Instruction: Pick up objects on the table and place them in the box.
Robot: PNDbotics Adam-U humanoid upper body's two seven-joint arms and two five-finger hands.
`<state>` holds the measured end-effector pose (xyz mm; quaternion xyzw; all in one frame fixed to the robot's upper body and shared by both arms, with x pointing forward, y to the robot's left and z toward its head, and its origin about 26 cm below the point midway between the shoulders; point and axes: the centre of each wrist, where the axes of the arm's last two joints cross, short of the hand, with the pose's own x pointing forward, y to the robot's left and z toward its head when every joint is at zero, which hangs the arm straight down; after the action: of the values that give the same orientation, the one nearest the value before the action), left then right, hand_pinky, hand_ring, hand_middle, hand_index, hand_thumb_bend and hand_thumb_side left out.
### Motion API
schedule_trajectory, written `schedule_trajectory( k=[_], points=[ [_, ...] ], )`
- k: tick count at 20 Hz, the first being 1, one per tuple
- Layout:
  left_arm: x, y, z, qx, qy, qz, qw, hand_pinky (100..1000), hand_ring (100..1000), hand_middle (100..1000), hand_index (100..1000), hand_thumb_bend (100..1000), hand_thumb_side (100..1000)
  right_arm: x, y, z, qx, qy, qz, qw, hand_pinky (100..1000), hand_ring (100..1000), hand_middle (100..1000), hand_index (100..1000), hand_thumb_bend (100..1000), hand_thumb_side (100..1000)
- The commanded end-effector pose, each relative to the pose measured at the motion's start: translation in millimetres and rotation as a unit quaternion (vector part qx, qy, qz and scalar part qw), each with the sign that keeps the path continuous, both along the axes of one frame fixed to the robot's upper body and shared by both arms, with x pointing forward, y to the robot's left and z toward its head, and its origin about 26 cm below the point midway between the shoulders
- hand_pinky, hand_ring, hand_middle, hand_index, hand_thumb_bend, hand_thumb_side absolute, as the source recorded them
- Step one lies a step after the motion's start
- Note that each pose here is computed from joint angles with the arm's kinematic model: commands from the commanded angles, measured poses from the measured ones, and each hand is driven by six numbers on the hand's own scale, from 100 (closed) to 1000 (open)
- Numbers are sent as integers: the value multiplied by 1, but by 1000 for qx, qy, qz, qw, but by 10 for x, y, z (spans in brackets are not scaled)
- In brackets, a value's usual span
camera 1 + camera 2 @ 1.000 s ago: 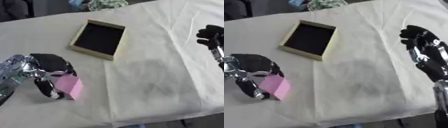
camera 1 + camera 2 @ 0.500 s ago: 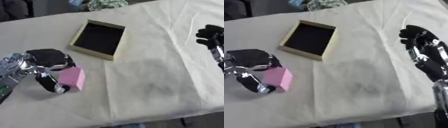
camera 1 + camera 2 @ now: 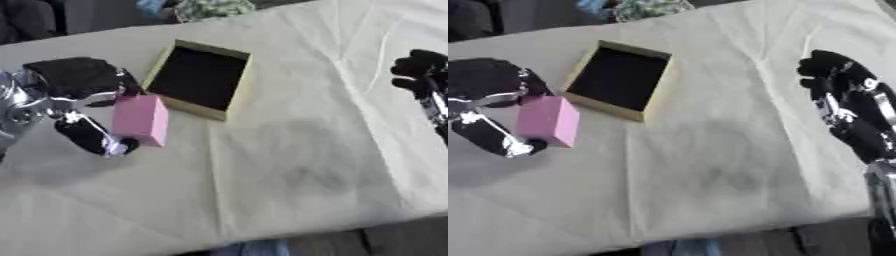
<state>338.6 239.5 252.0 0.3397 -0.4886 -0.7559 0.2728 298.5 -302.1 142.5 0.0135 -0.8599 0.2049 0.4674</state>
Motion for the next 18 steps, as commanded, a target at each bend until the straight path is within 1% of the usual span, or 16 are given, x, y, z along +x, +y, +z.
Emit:
schedule_trajectory(
  k=[1, 4, 8, 12, 15, 16, 18],
  points=[
    [137, 76, 137, -2, -20, 26, 999, 747, 548, 455, 695, 172, 448, -3, 8, 92, -7, -14, 10, 1000, 859, 858, 789, 879, 100, 416],
    [333, 53, 134, -6, -26, 40, 999, 749, 554, 461, 699, 187, 453, 1, 21, 93, -7, -14, 15, 1000, 859, 858, 789, 879, 100, 418],
    [636, -3, 50, -13, -32, 65, 997, 752, 562, 469, 706, 207, 458, 13, 59, 106, -9, -14, 28, 999, 859, 858, 789, 878, 100, 418],
    [874, -45, -25, -19, -54, 86, 995, 755, 573, 482, 717, 217, 468, 22, 85, 111, -11, -12, 38, 999, 859, 858, 789, 878, 100, 421],
    [1027, -51, -129, -32, -72, 114, 990, 753, 581, 491, 724, 235, 477, 28, 103, 112, -10, -11, 43, 999, 859, 858, 789, 879, 100, 442],
    [1075, -47, -173, -40, -79, 126, 988, 754, 591, 504, 739, 247, 480, 29, 108, 112, -10, -11, 45, 999, 859, 858, 789, 879, 100, 442],
    [1154, -44, -246, -53, -99, 148, 983, 767, 637, 554, 789, 304, 496, 32, 115, 113, -10, -10, 48, 999, 859, 858, 789, 879, 100, 442]
  ],
)
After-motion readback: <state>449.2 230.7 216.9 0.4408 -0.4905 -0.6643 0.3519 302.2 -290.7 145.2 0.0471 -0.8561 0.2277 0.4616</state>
